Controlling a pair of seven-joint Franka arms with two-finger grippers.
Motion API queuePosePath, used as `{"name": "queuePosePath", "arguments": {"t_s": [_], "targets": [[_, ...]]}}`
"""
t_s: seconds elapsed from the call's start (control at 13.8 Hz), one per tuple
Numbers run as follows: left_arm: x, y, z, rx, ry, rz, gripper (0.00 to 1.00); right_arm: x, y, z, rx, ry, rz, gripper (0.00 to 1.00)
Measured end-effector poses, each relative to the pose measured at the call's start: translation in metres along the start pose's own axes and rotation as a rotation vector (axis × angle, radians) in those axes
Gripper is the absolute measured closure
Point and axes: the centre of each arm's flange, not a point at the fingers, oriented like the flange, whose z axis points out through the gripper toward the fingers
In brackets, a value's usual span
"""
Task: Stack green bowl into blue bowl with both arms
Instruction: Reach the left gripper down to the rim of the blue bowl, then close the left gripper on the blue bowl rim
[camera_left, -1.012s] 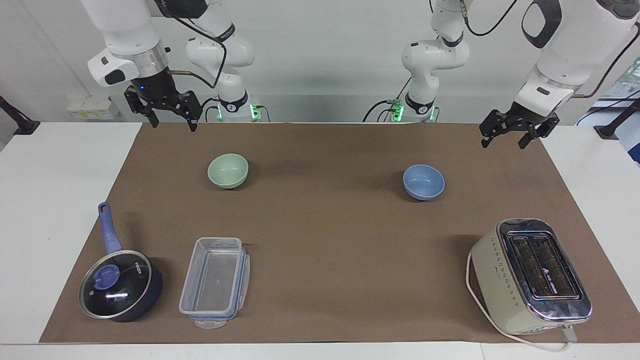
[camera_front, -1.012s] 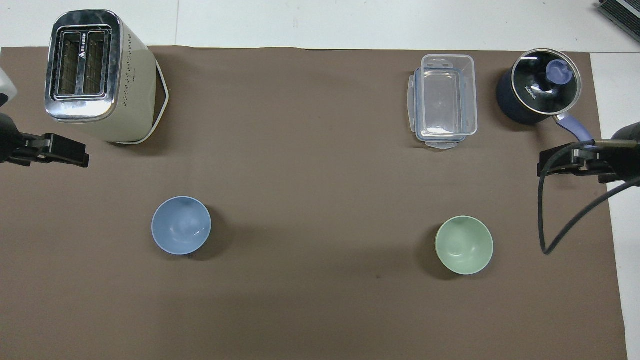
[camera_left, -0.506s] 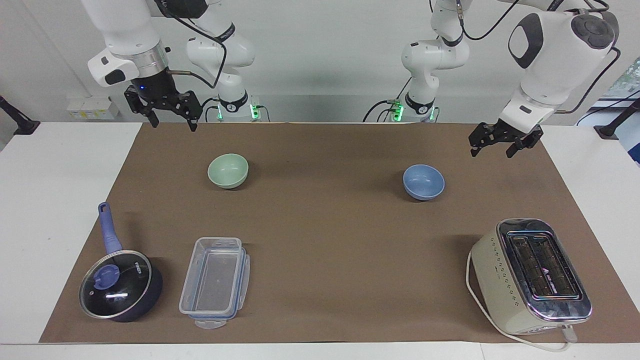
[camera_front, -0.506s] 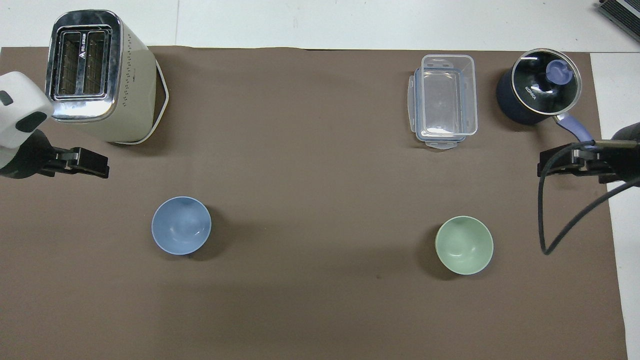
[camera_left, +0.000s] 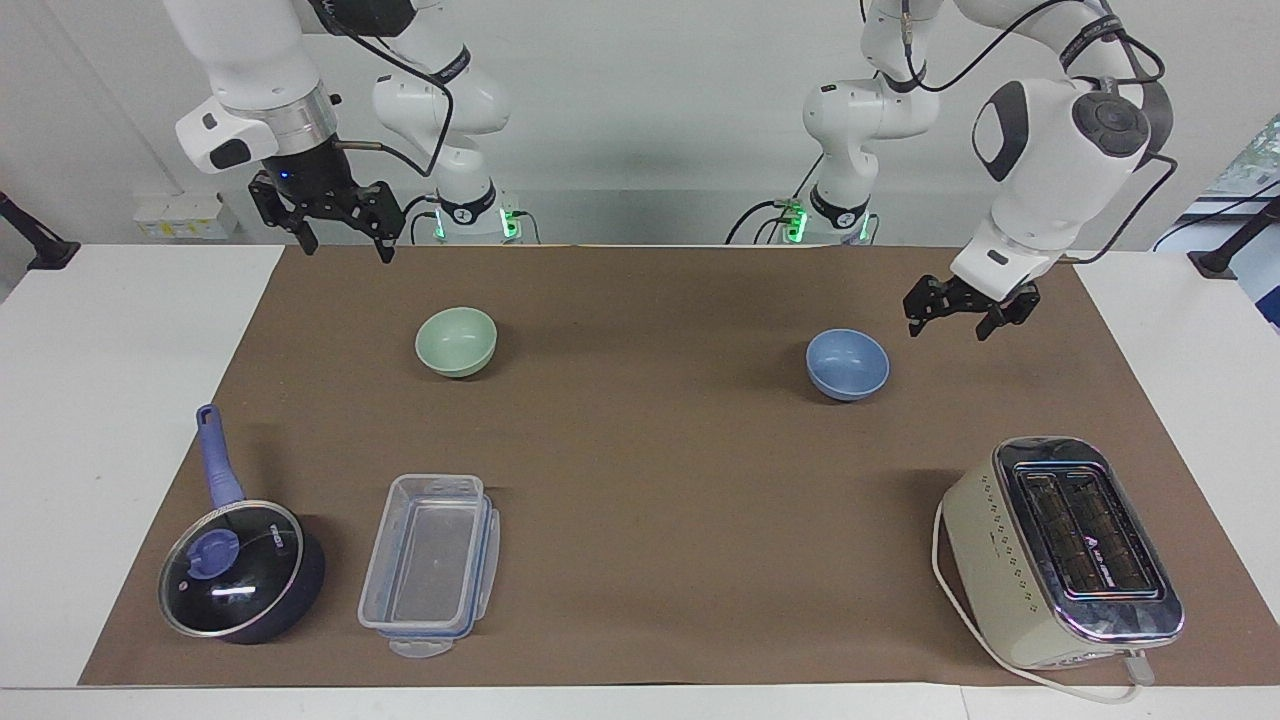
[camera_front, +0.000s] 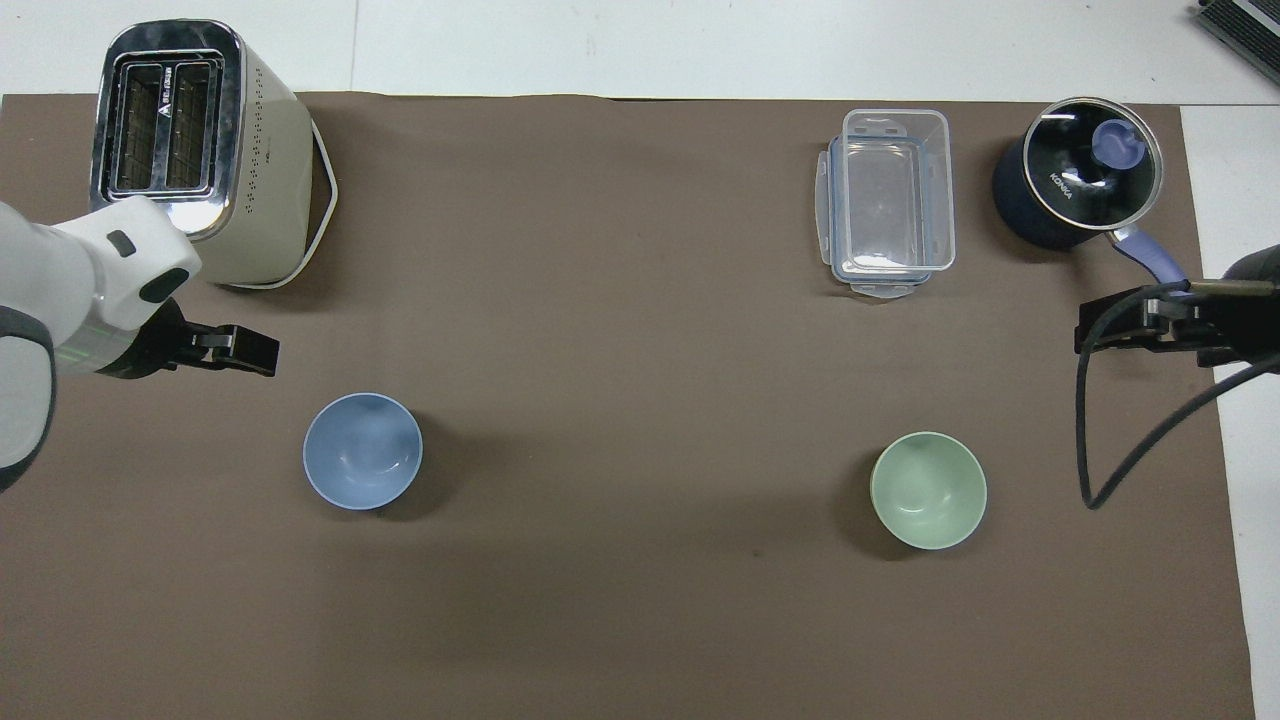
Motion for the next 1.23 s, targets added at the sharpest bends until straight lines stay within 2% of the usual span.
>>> {"name": "queuePosePath", "arguments": {"t_s": [0.65, 1.23], "targets": [[-0.022, 0.034, 0.105, 0.005, -0.003, 0.063, 0.0, 0.0, 0.0, 0.0, 0.0, 0.0, 0.0, 0.0], [-0.043, 0.033, 0.154, 0.006, -0.002, 0.065, 0.0, 0.0, 0.001, 0.0, 0.0, 0.0, 0.002, 0.0]]}}
